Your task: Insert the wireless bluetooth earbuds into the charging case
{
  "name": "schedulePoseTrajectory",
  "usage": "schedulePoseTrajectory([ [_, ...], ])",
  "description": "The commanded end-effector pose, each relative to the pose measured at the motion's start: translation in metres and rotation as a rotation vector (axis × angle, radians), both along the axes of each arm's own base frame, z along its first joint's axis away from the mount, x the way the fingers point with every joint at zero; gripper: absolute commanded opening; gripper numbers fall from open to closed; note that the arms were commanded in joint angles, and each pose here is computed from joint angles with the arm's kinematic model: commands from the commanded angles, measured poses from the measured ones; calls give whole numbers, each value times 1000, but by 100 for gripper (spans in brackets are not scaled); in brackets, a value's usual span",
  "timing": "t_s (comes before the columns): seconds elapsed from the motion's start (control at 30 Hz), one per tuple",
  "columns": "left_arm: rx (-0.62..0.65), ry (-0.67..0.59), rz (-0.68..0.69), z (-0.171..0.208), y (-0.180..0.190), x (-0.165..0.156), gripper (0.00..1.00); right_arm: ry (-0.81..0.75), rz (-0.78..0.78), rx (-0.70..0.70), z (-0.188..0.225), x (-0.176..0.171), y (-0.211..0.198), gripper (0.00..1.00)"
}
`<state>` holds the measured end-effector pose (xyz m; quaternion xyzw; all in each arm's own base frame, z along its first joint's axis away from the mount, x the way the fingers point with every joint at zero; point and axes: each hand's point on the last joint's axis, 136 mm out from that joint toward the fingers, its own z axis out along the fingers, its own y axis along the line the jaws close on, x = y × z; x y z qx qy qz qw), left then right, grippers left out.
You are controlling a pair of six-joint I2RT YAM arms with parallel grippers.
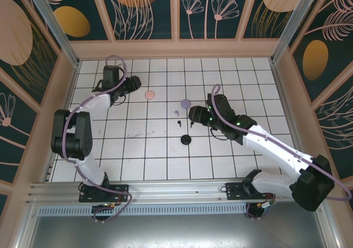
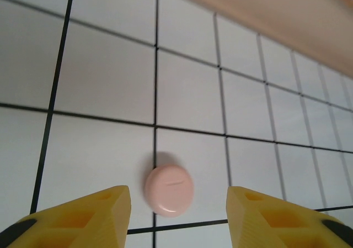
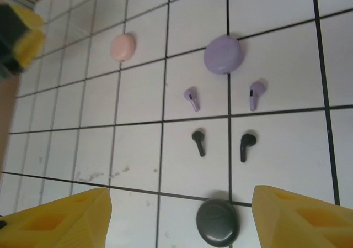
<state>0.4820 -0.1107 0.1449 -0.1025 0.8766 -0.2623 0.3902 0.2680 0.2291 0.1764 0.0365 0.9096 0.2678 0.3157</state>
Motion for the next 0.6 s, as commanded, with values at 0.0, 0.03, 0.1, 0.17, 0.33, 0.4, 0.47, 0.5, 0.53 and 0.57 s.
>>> schedulePoseTrajectory([
  [0.0,-64,-111,15,38,-1,-7,50,80,-3,-87,-36,-14,-1,69],
  [0.03,-79,-132,14,46,-2,-11,50,87,12,-108,-43,-17,2,69],
  [0.1,-104,-173,9,61,-3,-19,51,96,50,-153,-54,-24,9,69],
  [0.17,-128,-212,-4,76,-5,-27,51,105,109,-201,-65,-30,17,70],
  [0.33,-169,-267,-40,98,-9,-49,53,137,213,-325,-89,-35,28,70],
  [0.4,-191,-289,-56,107,-12,-55,54,155,237,-378,-98,-34,29,70],
  [0.47,-213,-305,-72,114,-15,-60,54,170,254,-424,-105,-33,29,70],
  [0.5,-228,-312,-79,117,-16,-62,54,176,262,-442,-108,-32,29,70],
  [0.53,-242,-322,-85,121,-17,-64,55,182,271,-456,-111,-32,30,70],
  [0.57,-259,-333,-90,124,-19,-67,55,187,284,-468,-114,-32,32,70],
])
